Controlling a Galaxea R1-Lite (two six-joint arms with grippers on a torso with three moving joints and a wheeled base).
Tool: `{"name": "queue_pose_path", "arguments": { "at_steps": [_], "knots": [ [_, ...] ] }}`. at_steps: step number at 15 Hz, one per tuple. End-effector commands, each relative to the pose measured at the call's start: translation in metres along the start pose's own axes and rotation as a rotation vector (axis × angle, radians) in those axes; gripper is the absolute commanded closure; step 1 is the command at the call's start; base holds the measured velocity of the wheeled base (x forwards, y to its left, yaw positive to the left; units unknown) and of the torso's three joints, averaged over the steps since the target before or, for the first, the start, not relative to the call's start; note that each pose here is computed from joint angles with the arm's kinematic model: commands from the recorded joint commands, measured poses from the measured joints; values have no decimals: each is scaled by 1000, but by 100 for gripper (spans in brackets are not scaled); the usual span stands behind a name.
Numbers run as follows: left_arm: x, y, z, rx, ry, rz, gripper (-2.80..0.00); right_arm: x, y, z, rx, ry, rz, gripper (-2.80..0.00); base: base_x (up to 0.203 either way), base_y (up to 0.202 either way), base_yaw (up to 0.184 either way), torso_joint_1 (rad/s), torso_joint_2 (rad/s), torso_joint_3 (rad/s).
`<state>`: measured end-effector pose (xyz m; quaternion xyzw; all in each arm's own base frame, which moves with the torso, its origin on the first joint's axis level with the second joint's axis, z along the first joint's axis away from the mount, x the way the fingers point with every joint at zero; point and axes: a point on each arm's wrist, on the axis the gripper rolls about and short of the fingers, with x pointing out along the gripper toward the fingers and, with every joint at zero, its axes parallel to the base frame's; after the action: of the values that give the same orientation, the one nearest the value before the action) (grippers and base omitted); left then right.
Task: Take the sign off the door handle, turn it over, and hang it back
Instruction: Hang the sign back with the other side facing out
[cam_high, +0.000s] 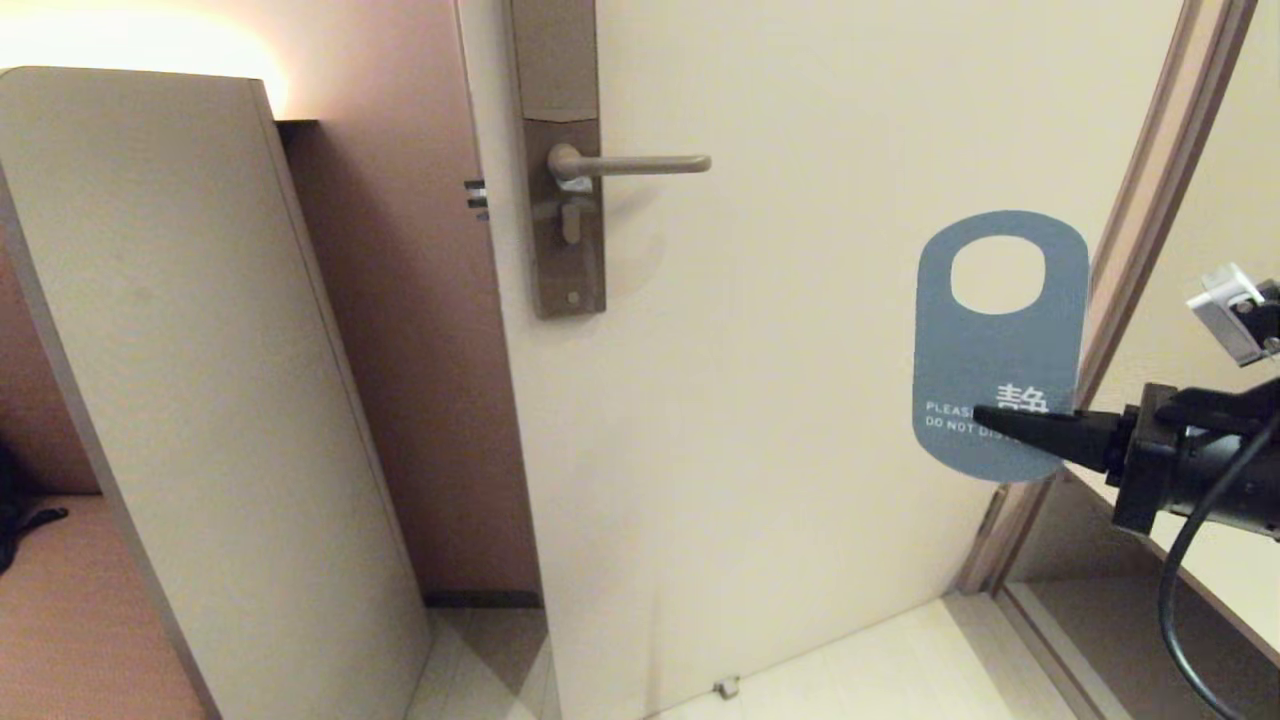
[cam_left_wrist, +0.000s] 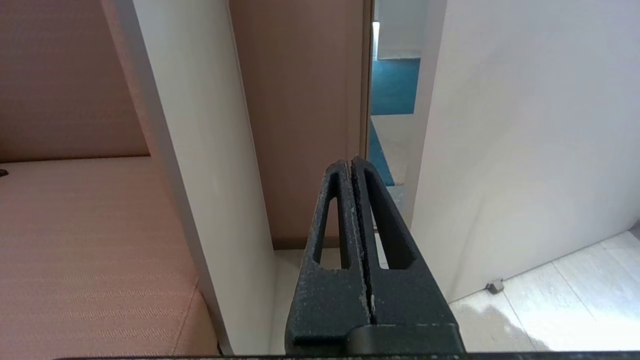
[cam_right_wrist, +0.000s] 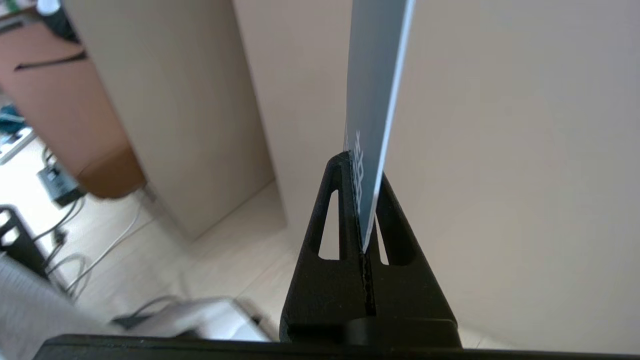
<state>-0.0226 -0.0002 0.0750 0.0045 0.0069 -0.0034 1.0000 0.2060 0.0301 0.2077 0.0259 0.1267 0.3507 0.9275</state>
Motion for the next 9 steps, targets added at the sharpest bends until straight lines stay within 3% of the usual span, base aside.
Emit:
{"name": "queue_pose_path", "arguments": {
  "at_steps": [1,6,9],
  "knots": [
    [0,0,0,0,2,1,0,14,-12,15,-13,-19,0,0,0,0,0,0,0,0],
    [2,0,0,0,21,0,0,52,-40,44,-39,-53,6,0,0,0,0,0,0,0],
    [2,0,0,1,21,-1,0,74,-49,48,-40,-48,23,0,0,0,0,0,0,0]
  ]
}}
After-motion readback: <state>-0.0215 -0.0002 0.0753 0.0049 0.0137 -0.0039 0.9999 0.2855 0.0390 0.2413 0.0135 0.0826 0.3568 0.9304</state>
